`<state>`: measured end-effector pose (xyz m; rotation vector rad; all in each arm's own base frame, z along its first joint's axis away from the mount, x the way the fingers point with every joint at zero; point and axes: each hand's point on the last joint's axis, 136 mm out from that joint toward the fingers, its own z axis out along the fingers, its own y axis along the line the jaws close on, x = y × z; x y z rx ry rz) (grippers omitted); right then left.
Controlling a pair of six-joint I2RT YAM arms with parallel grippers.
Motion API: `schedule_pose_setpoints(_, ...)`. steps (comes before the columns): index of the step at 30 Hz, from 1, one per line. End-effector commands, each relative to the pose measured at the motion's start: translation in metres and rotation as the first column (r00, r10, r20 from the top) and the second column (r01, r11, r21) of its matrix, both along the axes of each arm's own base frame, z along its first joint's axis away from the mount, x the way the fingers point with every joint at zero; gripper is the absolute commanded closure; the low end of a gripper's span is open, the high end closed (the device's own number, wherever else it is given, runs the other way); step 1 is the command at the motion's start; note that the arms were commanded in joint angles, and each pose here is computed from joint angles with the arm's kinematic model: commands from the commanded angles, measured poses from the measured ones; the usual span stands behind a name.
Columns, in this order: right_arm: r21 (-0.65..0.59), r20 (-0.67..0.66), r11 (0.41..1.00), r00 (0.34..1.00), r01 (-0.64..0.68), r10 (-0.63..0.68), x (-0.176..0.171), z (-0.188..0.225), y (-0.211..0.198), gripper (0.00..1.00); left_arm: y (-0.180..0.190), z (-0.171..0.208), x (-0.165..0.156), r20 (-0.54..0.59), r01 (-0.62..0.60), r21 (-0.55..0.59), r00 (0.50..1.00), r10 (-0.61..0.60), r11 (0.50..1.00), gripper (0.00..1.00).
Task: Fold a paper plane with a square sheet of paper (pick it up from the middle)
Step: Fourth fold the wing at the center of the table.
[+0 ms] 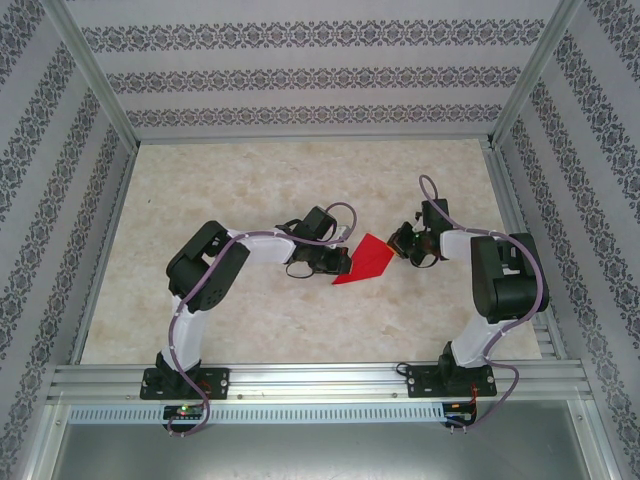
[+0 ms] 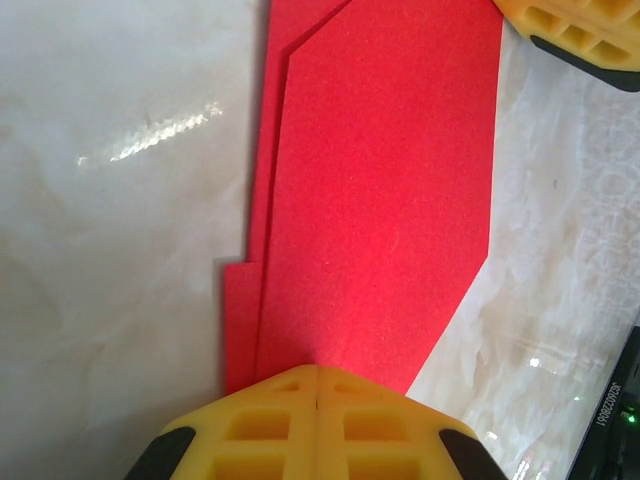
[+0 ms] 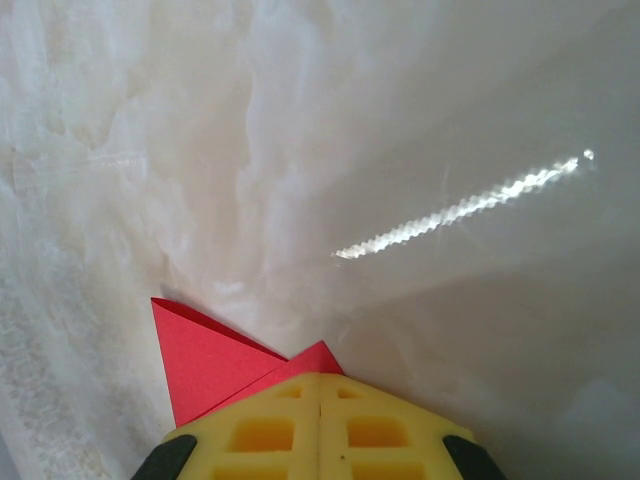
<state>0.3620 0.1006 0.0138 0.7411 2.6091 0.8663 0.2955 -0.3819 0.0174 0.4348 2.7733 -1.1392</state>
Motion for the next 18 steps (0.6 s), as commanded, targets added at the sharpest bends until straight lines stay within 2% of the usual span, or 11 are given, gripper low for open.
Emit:
schedule_pose_setpoints(1, -0.089, -0.003, 0.994, 0.998, 0.070, -0.070, 0.010, -0.003, -0.017, 0.96, 0.068, -0.074, -0.050, -0.179, 0.012, 0.321, 0.983, 0.048, 0.947, 1.00)
schedule_pose_setpoints(8, -0.107, 0.060, 0.987, 0.992, 0.117, -0.111, 0.017, 0.013, -0.023, 0.97, 0.065, -0.071, -0.047, -0.174, 0.007, 0.308, 0.984, 0.049, 0.951, 1.00)
schedule_pose_setpoints(14, 0.016, 0.193, 1.000, 0.981, -0.016, 0.013, 0.012, 0.048, 0.019, 0.97, 0.060, -0.067, -0.042, -0.164, 0.003, 0.293, 0.985, 0.047, 0.956, 1.00)
schedule_pose_setpoints(18, 0.037, 0.192, 0.997, 0.979, -0.069, 0.061, -0.003, 0.051, 0.041, 0.96, 0.056, -0.064, -0.038, -0.153, -0.004, 0.283, 0.987, 0.049, 0.959, 1.00)
